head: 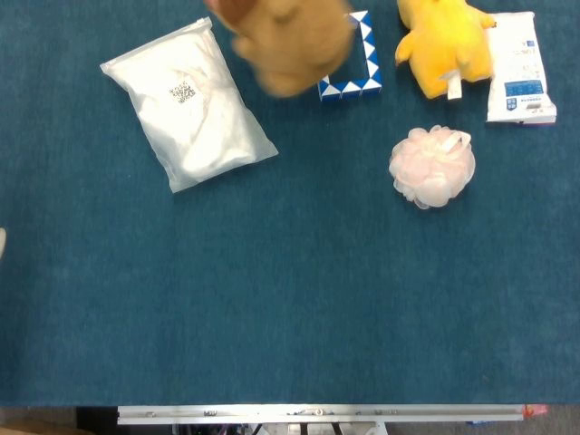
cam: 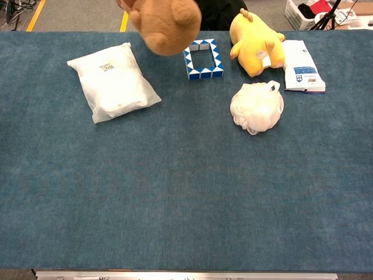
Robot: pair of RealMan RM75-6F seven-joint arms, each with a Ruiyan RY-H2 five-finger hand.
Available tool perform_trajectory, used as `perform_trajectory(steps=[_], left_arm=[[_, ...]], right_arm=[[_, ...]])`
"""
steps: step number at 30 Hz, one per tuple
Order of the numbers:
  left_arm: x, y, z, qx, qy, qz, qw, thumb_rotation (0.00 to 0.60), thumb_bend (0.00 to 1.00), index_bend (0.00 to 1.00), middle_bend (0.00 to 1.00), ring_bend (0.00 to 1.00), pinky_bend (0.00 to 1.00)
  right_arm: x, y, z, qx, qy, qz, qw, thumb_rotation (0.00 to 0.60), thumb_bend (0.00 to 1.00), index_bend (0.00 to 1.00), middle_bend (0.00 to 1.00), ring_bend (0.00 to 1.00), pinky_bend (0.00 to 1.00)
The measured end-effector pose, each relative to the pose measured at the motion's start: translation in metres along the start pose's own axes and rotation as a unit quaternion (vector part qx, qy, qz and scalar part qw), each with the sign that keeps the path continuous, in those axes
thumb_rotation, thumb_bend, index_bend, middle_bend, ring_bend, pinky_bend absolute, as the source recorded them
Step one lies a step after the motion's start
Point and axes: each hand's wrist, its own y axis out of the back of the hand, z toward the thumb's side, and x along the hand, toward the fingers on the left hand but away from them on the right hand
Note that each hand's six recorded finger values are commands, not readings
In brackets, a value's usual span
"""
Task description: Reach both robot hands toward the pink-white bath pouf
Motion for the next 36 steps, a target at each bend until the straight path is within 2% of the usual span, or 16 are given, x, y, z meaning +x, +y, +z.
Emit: perform_trajectory(steps=[11, 15, 20, 22, 24, 27, 30, 36], left_arm=[[-0.001, 0.004, 0.003, 0.005, -0.006, 0.003, 1.0, 0.6, 0.38, 0.38, 0.13, 0.0, 0.0], [-0.003, 0.006, 0.005, 0.003, -0.008, 0.005, 0.9999, 0.6, 0.38, 0.38, 0.13, 0.0, 0.0], [-0.002, 0.007, 0.006, -0.002, -0.011, 0.007, 0.9999, 0.6, 0.38, 0.37, 0.13, 0.0, 0.0], [-0.002, 0.007, 0.007, -0.006, -0.013, 0.006, 0.9999, 0.6, 0.38, 0.37, 0.13, 0.0, 0.0], [0.0, 0.005, 0.009, -0.008, -0.016, 0.0, 0.9998, 0.6, 0.38, 0.38, 0.12, 0.0, 0.0], [0.005, 0.003, 0.012, -0.017, -0.025, -0.01, 0.9995, 0.6, 0.38, 0.44, 0.12, 0.0, 0.0], [0.01, 0.003, 0.017, -0.03, -0.038, -0.008, 0.9988, 0.6, 0.38, 0.49, 0.12, 0.0, 0.0], [0.019, 0.001, 0.029, -0.045, -0.065, -0.005, 0.9969, 0.6, 0.38, 0.55, 0.13, 0.0, 0.0]], right_arm=[[0.0, 0.0, -0.001, -0.005, 0.004, 0.005, 1.0, 0.6, 0.14, 0.22, 0.15, 0.0, 0.0], [0.001, -0.001, -0.001, -0.01, 0.008, 0.011, 0.9999, 0.6, 0.07, 0.19, 0.12, 0.0, 0.0], [0.0, 0.001, 0.0, -0.013, 0.013, 0.01, 0.9998, 0.6, 0.06, 0.18, 0.11, 0.0, 0.0], [0.0, 0.002, 0.001, -0.016, 0.016, 0.008, 0.9997, 0.6, 0.13, 0.2, 0.11, 0.0, 0.0], [-0.001, 0.002, 0.002, -0.02, 0.019, 0.007, 0.9996, 0.6, 0.26, 0.28, 0.11, 0.0, 0.0], [-0.003, 0.002, 0.005, -0.023, 0.026, 0.005, 0.9994, 0.6, 0.33, 0.39, 0.12, 0.0, 0.0], [-0.005, 0.001, 0.008, -0.029, 0.034, 0.004, 0.999, 0.6, 0.38, 0.46, 0.13, 0.0, 0.0], [-0.01, 0.001, 0.014, -0.038, 0.044, 0.0, 0.9983, 0.6, 0.38, 0.5, 0.15, 0.0, 0.0]])
